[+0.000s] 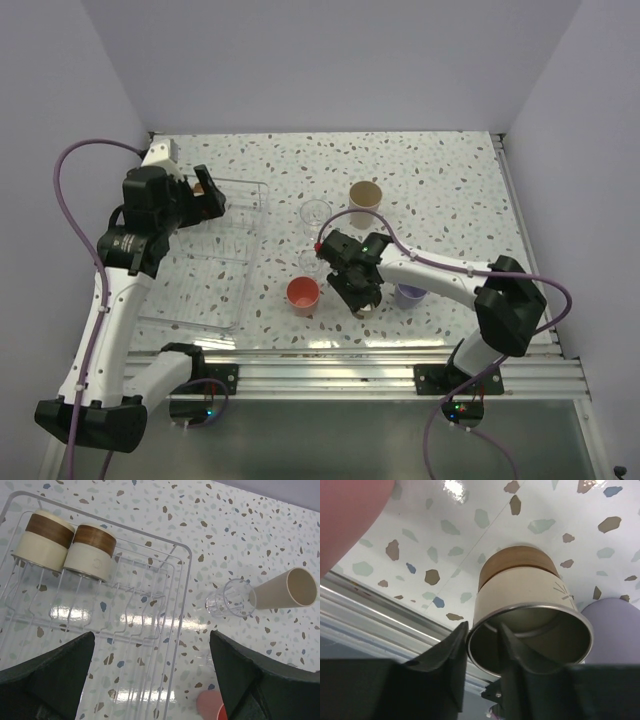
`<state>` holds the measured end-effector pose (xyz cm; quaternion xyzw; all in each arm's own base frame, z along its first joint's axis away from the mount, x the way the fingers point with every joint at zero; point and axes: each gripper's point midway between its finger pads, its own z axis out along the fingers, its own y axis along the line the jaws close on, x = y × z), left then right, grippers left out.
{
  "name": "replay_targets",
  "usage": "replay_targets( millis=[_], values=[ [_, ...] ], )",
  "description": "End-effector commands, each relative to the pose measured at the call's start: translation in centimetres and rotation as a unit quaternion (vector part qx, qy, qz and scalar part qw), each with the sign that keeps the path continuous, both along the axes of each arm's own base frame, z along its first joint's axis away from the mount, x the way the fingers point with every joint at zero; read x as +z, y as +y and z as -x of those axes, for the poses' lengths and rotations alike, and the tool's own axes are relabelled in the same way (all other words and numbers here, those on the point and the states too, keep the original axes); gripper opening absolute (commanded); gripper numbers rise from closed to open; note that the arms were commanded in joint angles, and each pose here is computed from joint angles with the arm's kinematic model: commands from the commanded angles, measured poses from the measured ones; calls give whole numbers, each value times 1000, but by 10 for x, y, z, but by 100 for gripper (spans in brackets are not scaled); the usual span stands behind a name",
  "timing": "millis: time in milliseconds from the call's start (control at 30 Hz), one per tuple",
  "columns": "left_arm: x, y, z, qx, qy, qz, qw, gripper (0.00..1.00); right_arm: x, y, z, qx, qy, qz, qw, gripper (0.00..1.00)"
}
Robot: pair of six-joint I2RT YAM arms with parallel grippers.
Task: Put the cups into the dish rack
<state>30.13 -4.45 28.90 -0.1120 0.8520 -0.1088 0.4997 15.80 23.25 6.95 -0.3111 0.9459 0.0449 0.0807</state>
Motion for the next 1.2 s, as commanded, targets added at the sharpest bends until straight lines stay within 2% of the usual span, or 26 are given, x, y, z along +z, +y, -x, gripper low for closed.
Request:
replay_targets(
  millis=[0, 67, 200, 267, 467, 767, 1033, 1167],
  values=[
    [4, 2, 2, -3, -12, -9, 1000, 100, -5, -4, -15, -19, -40, 20, 999, 29],
    [4, 2, 2, -4, -12, -12, 1000, 100, -6, -7, -19, -26, -52, 31, 998, 21],
    [3, 1, 2, -9, -11, -13, 1000, 100, -5, -15, -25, -45, -76, 46, 995, 11],
    [2, -2, 0, -18, -10, -13, 1000, 100, -2, -17, -26, -54, -84, 48, 994, 0],
    [4, -7, 2, -35, -9, -10, 999, 100, 35, -15, -29, -83, -113, 19, 990, 0],
    [32, 6, 24, -10, -17, -22, 1000, 100, 140, 2, -61, -97, -207, -47, 972, 0],
    [43, -1, 53, 6, -10, 38, 999, 100, 248, 45, -69, -82, -252, -233, 936, 0],
    [58, -22, 65, -34, 5, 86, 996, 100, 307, 63, -63, -85, -251, -351, 898, 0]
  ],
)
